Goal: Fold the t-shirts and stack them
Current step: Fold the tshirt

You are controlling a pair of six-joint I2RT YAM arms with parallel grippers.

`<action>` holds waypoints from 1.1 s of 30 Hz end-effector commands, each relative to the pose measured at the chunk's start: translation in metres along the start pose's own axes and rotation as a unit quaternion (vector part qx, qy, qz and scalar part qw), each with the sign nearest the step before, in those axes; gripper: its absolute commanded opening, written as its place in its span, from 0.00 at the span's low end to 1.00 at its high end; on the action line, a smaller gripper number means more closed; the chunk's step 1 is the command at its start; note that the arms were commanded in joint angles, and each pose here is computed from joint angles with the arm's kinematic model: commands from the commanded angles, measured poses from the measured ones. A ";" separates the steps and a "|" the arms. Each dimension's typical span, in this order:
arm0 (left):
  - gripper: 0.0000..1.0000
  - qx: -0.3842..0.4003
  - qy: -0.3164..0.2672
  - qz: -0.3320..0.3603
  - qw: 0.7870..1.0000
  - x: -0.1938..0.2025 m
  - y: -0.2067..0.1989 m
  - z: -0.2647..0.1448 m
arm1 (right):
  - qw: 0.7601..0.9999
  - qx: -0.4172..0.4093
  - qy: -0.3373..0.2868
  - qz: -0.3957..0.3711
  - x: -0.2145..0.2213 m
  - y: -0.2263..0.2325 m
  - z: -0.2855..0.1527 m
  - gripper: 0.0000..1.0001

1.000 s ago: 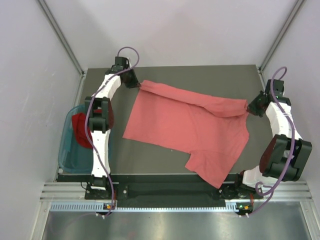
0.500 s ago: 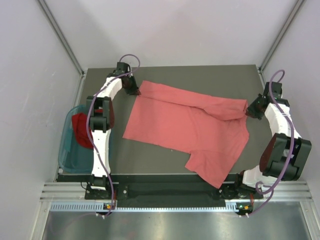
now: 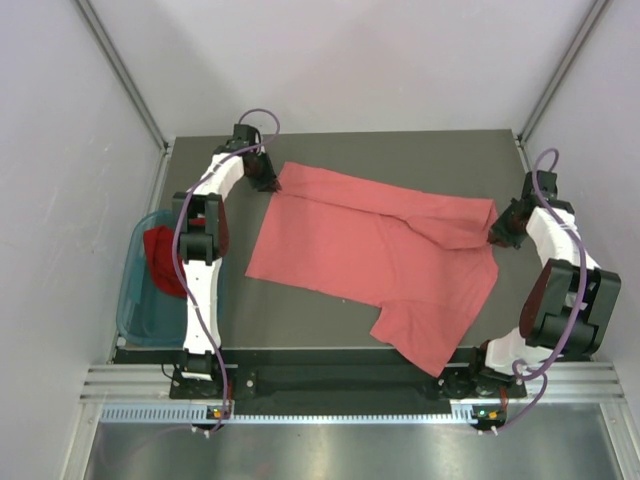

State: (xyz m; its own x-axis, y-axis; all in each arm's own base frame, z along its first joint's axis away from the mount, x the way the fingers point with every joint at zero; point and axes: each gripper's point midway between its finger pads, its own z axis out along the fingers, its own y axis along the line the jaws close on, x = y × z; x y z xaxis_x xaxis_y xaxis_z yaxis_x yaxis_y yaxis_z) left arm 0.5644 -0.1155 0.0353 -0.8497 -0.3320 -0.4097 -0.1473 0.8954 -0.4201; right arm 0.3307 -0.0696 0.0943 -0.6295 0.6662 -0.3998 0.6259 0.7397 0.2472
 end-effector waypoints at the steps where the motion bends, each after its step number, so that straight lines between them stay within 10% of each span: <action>1: 0.28 -0.031 -0.022 0.011 0.999 -0.018 0.007 -0.026 | 0.999 0.011 0.036 -0.010 0.021 -0.012 -0.003 0.17; 10: 0.46 -0.014 -0.092 0.019 0.995 -0.058 -0.018 -0.066 | 0.999 -0.050 -0.020 -0.002 -0.020 0.008 -0.005 0.39; 21: 0.36 0.170 -0.093 -0.024 0.981 -0.060 -0.085 -0.045 | 0.991 -0.100 -0.087 -0.006 -0.109 0.051 0.040 0.43; 33: 0.35 0.193 -0.086 -0.042 0.977 -0.060 -0.091 -0.016 | 0.990 -0.114 -0.087 0.005 -0.135 0.065 0.088 0.35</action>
State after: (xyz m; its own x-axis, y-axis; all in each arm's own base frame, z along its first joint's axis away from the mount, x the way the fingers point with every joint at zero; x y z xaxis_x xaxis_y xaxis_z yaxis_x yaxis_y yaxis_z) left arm 0.6052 -0.1678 0.0950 -0.7697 -0.4628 -0.4397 -0.0364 0.7195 -0.6935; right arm 0.4705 -0.1073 0.0641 -0.5813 0.6657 -0.4678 0.5302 0.7461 0.4028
